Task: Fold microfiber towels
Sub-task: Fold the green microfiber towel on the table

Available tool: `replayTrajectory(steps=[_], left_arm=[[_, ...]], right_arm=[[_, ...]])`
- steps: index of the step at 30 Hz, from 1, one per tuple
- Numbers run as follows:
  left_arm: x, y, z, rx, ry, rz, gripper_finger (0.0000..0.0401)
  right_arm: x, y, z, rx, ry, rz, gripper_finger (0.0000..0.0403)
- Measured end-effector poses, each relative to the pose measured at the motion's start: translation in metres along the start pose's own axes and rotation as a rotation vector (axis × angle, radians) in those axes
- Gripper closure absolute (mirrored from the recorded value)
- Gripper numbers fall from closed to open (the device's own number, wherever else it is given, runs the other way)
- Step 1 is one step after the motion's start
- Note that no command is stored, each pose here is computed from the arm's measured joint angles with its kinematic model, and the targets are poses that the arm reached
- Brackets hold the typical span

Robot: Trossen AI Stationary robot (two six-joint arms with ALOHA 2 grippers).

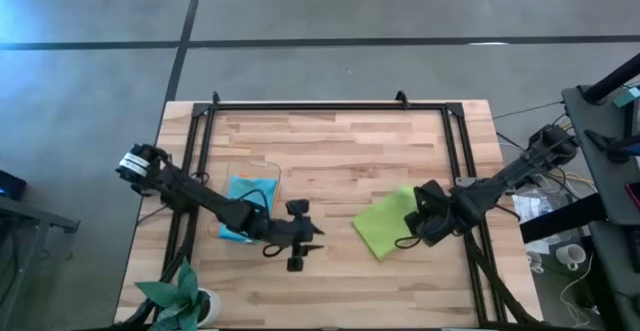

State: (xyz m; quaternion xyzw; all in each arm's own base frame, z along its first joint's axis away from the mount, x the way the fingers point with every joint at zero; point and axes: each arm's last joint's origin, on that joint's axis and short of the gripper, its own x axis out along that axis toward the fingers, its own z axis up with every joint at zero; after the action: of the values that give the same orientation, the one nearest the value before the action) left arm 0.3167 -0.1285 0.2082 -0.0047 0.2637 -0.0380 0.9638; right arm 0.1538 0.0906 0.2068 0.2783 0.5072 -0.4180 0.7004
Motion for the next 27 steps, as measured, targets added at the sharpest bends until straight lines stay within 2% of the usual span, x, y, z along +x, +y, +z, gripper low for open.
replayTrajectory(steps=[5,13,20,27], left_arm=[[-0.001,0.005,0.001,0.006,-0.009,0.064,0.0254],[0.001,0.005,0.0,0.014,-0.003,0.067,0.0254],[0.001,0.005,-0.001,0.0,-0.005,0.066,0.0254],[0.001,0.005,0.0,-0.009,-0.013,0.065,0.0254]], right_arm=[[-0.014,0.01,0.006,-0.139,-0.042,0.13,0.0391],[-0.003,0.046,0.002,-0.296,-0.003,0.047,0.0392],[0.002,0.085,-0.004,-0.46,0.1,0.017,0.0392],[0.006,0.112,-0.001,-0.463,0.113,0.01,0.0392]])
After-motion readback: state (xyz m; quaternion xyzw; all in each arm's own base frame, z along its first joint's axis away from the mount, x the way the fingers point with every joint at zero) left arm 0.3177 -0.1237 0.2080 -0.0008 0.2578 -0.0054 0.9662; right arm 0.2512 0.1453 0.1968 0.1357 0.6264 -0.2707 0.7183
